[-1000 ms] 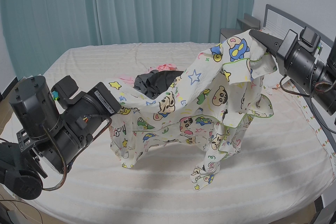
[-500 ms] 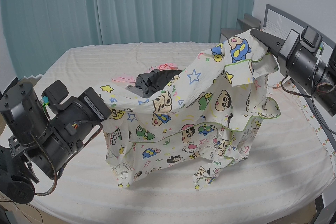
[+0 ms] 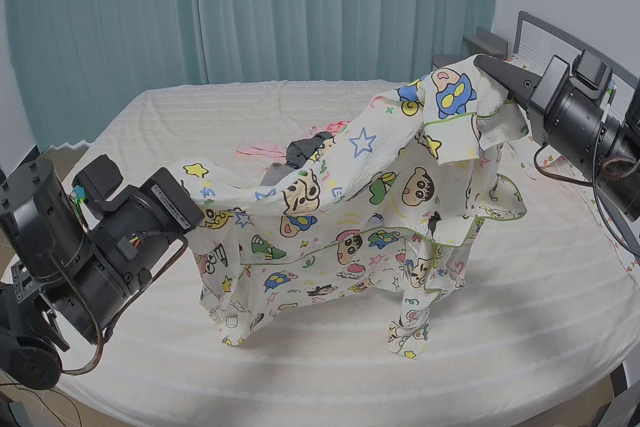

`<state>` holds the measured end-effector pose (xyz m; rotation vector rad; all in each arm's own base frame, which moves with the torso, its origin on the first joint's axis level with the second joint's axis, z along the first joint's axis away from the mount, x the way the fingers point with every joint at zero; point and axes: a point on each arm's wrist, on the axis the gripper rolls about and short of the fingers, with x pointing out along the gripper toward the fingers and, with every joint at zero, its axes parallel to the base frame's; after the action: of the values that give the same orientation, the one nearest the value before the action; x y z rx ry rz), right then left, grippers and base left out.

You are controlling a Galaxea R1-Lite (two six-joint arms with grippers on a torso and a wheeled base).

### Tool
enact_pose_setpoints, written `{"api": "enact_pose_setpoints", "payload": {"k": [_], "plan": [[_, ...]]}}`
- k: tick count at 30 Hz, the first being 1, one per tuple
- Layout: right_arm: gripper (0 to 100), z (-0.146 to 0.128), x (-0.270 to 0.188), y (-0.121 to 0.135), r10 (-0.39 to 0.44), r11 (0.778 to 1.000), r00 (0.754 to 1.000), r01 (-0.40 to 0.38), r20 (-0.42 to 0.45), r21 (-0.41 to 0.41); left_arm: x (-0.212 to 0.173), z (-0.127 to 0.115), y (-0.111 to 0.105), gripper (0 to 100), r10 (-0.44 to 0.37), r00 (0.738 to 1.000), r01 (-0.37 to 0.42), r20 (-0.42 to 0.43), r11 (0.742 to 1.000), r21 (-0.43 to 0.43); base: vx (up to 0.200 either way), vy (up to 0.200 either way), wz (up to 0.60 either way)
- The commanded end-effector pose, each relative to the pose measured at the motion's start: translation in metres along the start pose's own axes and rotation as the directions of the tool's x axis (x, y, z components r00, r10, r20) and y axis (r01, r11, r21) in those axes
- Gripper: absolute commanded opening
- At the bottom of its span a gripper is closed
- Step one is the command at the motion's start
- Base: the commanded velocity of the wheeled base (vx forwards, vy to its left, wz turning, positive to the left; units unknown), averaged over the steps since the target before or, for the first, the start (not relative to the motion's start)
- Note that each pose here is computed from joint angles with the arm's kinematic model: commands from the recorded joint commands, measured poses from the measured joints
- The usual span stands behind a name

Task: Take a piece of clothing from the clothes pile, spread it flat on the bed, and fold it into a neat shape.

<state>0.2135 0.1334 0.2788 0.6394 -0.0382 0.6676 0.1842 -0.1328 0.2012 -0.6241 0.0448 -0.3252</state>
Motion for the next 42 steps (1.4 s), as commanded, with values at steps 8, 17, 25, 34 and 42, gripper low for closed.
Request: {"api": "enact_pose_setpoints", "payload": {"k": [8,17,25,34,42], "plan": [[0,-0.005,0.003,0.003,0.007,1.000,1.000,-0.007,-0.013,0.005,-0.003,0.001,0.001,0,0.000,1.000,0.000,0.005,1.000,-0.005,0.000,0.200,0.00],[0,-0.006,0.002,0.008,0.031,0.999,0.999,-0.030,-0.022,0.010,-0.004,0.002,0.002,0,0.001,1.000,-0.001,0.008,1.000,-0.007,0.000,0.200,0.00],[0,-0.011,0.001,0.009,0.033,0.999,0.999,-0.033,-0.036,0.012,-0.008,0.006,0.002,0,-0.002,1.000,0.003,0.022,1.000,-0.016,0.000,0.200,0.00],[0,-0.012,-0.001,0.009,0.032,0.999,0.999,-0.031,-0.044,0.009,-0.008,0.005,0.005,0,0.009,1.000,-0.009,0.016,1.000,-0.013,0.000,0.200,0.00],[0,-0.022,-0.003,0.006,0.024,1.000,0.996,-0.023,-0.083,0.011,-0.007,0.001,0.006,0,0.014,1.000,-0.014,0.000,1.000,-0.012,0.000,0.200,0.00]]}}
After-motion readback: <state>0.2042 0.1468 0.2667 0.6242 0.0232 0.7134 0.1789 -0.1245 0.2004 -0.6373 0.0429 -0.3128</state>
